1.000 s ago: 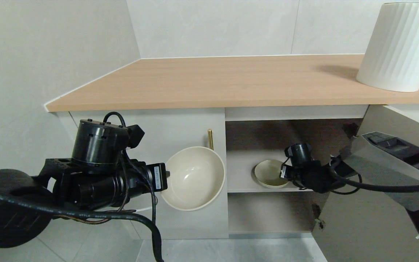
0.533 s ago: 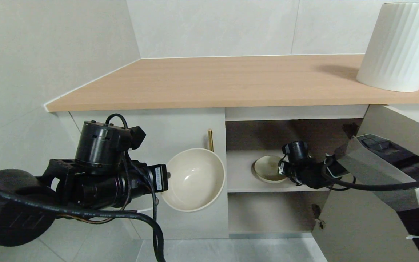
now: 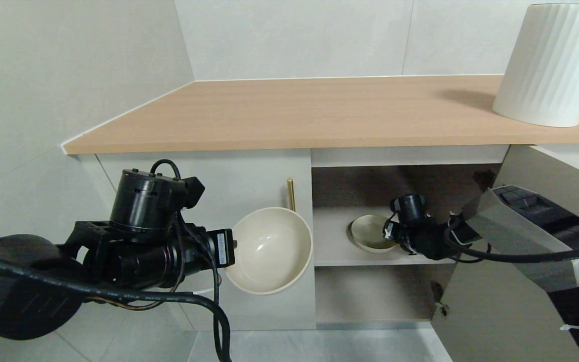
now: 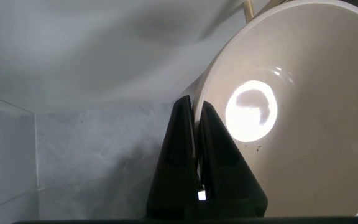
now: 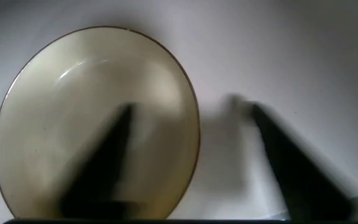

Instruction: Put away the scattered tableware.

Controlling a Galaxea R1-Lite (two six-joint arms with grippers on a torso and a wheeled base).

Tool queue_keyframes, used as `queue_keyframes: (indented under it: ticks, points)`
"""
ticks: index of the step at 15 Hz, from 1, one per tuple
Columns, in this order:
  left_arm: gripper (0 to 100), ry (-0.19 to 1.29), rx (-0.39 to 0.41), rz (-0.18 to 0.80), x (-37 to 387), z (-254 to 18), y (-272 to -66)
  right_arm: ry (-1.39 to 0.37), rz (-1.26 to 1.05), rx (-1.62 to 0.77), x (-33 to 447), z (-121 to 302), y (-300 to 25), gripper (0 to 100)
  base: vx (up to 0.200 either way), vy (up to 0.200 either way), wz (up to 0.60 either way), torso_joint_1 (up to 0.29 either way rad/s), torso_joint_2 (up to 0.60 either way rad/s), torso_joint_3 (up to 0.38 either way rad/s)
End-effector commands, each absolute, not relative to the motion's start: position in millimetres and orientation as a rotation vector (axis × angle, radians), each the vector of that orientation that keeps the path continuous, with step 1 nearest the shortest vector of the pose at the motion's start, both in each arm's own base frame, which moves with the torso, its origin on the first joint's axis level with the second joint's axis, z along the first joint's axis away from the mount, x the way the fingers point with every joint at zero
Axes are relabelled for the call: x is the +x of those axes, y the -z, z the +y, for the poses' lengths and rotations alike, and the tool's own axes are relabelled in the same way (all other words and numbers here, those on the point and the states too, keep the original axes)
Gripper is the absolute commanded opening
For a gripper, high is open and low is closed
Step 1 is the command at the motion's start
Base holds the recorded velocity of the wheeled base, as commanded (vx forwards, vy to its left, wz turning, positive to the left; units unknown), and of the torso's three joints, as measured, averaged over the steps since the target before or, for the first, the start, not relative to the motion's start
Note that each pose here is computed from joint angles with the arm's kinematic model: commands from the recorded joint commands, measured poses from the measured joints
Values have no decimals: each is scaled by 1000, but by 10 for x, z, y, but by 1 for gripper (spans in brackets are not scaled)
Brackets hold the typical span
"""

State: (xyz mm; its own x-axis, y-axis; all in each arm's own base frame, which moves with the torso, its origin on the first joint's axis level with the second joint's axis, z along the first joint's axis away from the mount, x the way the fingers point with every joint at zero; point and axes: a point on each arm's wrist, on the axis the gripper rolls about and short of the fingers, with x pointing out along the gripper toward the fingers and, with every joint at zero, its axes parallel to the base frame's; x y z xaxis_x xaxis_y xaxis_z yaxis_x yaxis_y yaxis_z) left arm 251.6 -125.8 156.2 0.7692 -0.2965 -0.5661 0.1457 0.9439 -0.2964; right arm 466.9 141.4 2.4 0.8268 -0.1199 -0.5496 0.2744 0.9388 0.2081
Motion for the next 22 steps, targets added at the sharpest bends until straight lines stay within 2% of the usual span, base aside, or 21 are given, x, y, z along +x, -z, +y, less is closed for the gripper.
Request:
queue_keyframes:
  ticks: [1,3,5,9,12,16,22]
  points:
    - [0,250,-224,683,2536,-1328,-1469,207,561,287,4542,1406,-197,100,0,0,0,0,0,0]
    - [0,254,-207,712,2561,-1391,-1377,177,589,274,4314,1444,-352,100,0,0,0,0,0,0]
    - [0,269,-173,772,2581,-1517,-1204,61,610,280,3928,1577,-687,100,0,0,0,0,0,0]
    - [0,191,-42,847,2612,-1784,-784,-195,693,253,3167,1862,-1196,100,0,0,0,0,0,0]
    - [0,204,41,875,2577,-1878,-632,-362,795,207,2722,1963,-1447,100,0,0,0,0,0,0]
    - [0,209,36,865,2571,-1887,-668,-472,854,84,2483,2086,-1316,100,0,0,0,0,0,0]
    - [0,244,26,831,2502,-1938,-787,-474,940,10,2478,2356,-943,100,0,0,0,0,0,0]
